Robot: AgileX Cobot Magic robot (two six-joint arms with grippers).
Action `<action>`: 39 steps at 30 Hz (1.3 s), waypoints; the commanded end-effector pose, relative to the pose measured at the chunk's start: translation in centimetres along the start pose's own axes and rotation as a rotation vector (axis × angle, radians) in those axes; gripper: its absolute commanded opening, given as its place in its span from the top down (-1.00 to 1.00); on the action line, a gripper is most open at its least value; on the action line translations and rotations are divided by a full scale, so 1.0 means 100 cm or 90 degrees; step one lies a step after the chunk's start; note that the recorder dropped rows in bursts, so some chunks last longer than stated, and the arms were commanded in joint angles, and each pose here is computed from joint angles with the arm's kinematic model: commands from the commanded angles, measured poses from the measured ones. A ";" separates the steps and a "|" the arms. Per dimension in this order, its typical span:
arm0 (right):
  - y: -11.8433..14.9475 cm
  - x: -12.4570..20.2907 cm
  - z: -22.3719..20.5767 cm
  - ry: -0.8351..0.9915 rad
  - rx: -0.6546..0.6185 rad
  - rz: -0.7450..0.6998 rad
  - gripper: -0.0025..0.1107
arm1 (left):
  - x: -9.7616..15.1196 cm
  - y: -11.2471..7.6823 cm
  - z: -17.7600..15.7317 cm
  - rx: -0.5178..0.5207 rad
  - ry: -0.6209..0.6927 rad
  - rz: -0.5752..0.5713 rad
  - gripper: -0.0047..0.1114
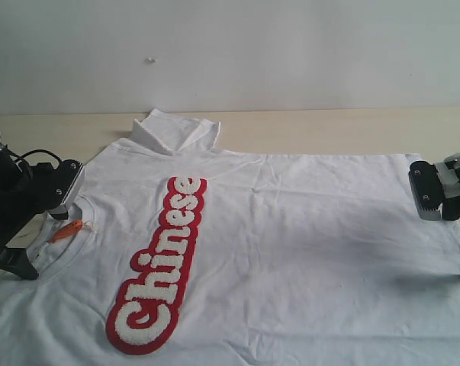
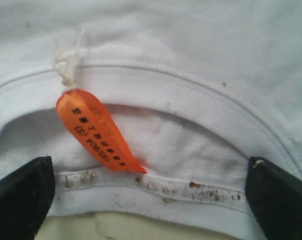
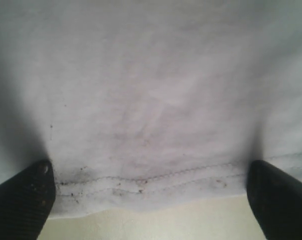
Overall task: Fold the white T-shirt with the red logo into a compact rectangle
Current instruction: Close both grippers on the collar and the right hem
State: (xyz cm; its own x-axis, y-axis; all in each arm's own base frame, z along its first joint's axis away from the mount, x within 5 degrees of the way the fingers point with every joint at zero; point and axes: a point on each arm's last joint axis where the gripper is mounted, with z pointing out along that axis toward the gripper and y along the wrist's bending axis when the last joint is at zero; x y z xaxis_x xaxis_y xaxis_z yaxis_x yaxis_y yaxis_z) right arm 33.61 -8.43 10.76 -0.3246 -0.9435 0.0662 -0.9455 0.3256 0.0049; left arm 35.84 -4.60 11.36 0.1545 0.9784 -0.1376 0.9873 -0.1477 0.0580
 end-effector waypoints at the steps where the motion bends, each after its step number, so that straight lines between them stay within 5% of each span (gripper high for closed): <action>1: 0.004 -0.002 0.019 -0.014 -0.030 0.015 -0.90 | 0.003 -0.004 0.011 0.027 0.001 -0.003 -0.87; 8: 0.004 -0.002 0.020 -0.012 -0.026 0.025 -0.85 | 0.003 -0.004 0.011 0.027 0.001 -0.003 -0.87; 12: 0.003 0.002 0.020 0.011 -0.022 -0.006 -0.60 | 0.003 -0.004 0.011 0.027 0.001 -0.003 -0.87; 19: 0.004 0.002 0.020 0.012 -0.029 -0.038 0.55 | 0.003 -0.004 0.011 0.027 0.001 -0.003 -0.87; 23: 0.004 0.002 0.020 0.010 -0.030 -0.026 0.95 | 0.003 -0.004 0.011 0.027 0.001 -0.003 -0.87; 39: 0.004 0.001 0.020 0.010 -0.028 0.018 0.96 | 0.003 -0.004 0.011 0.027 0.001 -0.003 -0.87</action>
State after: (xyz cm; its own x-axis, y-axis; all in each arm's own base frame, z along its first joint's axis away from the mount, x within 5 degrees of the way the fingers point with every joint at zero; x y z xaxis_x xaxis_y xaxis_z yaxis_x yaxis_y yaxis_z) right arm 33.64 -8.57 10.68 -0.3350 -0.9395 0.0715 -0.9420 0.3357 -0.0013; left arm 35.81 -4.61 11.28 0.1542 0.9783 -0.1382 0.9875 -0.1480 0.0536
